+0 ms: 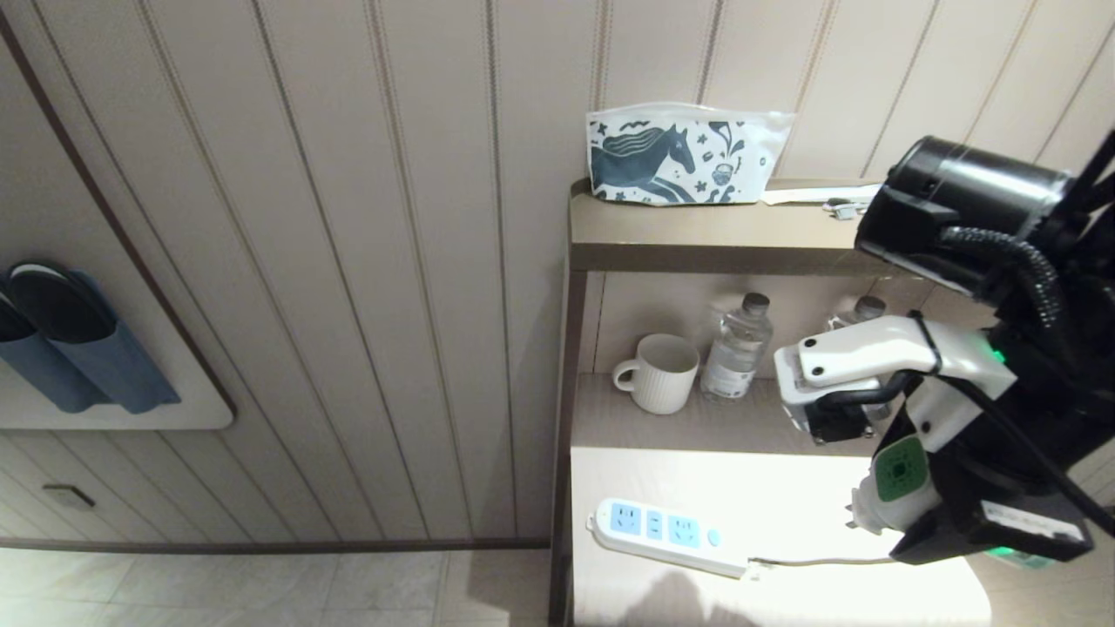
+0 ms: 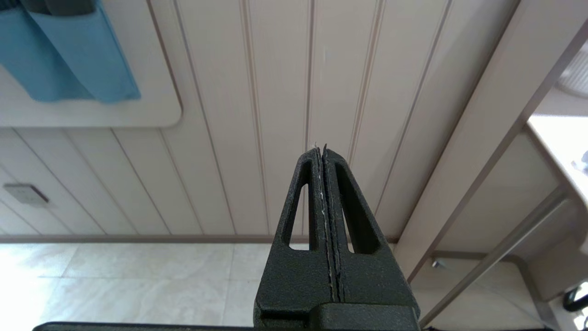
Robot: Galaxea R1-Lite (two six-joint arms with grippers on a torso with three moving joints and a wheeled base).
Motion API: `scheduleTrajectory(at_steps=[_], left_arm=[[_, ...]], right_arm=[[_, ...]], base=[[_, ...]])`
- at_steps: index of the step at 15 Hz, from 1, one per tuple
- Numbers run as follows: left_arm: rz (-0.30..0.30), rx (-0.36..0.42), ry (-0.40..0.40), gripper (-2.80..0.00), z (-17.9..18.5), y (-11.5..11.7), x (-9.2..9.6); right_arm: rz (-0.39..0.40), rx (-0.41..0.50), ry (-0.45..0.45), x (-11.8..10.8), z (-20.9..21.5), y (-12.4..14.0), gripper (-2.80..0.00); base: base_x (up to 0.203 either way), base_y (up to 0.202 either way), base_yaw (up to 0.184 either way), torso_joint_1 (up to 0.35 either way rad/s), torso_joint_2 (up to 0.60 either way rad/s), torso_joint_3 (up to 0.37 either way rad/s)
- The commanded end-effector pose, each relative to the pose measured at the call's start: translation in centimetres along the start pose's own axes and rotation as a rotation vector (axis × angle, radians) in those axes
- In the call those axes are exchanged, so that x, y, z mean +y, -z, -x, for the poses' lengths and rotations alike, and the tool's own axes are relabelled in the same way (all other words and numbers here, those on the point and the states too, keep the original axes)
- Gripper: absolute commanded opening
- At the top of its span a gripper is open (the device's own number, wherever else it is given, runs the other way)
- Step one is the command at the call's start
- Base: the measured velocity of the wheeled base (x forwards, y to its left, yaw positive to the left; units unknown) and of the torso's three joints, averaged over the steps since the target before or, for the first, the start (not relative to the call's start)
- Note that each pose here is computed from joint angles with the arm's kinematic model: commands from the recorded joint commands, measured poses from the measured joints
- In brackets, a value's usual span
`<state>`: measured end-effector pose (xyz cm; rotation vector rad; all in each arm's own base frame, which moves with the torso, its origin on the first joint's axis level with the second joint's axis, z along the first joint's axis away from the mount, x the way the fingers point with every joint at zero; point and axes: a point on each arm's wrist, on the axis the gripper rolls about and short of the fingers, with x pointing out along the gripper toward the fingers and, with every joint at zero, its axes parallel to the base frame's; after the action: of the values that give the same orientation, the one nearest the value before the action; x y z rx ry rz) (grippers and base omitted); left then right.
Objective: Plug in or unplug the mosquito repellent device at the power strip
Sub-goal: Insert the plug into the socket
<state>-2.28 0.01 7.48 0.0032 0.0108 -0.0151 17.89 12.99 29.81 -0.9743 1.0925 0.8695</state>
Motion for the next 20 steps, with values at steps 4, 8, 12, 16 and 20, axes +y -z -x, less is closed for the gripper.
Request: scheduleTrajectory(at_steps=[4, 8, 12, 16, 20], left_arm=[[0.000, 0.003, -0.001, -2.80, 0.0, 0.0, 0.0], [0.000, 0.000, 0.000, -2.80, 0.0, 0.0, 0.0], [0.000, 0.003, 0.001, -2.80, 0.0, 0.0, 0.0], [0.000, 0.003, 0.001, -2.80, 0.0, 0.0, 0.0], [0.000, 0.000, -0.001, -2.80, 0.0, 0.0, 0.0]], right_arm=[[-0.011, 0.042, -0.024, -1.6, -2.5, -1.7, -2.80], [-0.023, 0.058, -0.034, -2.3, -3.7, -2.3, -2.80], [-0.018, 0.088, -0.058, -2.7, -5.0, -3.0, -2.80], [-0.020, 0.079, -0.049, -3.6, -8.0, -4.7, -2.80], [-0.020, 0.089, -0.055, -4.7, -11.4, -6.5, -2.80]], base=[[0.000, 0.000, 0.000, 0.247, -0.51, -0.272], [0.000, 0.000, 0.000, 0.179, -0.37, -0.188], [0.000, 0.000, 0.000, 0.061, -0.12, -0.055], [0.000, 0.000, 0.000, 0.000, 0.00, 0.000], [0.000, 0.000, 0.000, 0.000, 0.00, 0.000]])
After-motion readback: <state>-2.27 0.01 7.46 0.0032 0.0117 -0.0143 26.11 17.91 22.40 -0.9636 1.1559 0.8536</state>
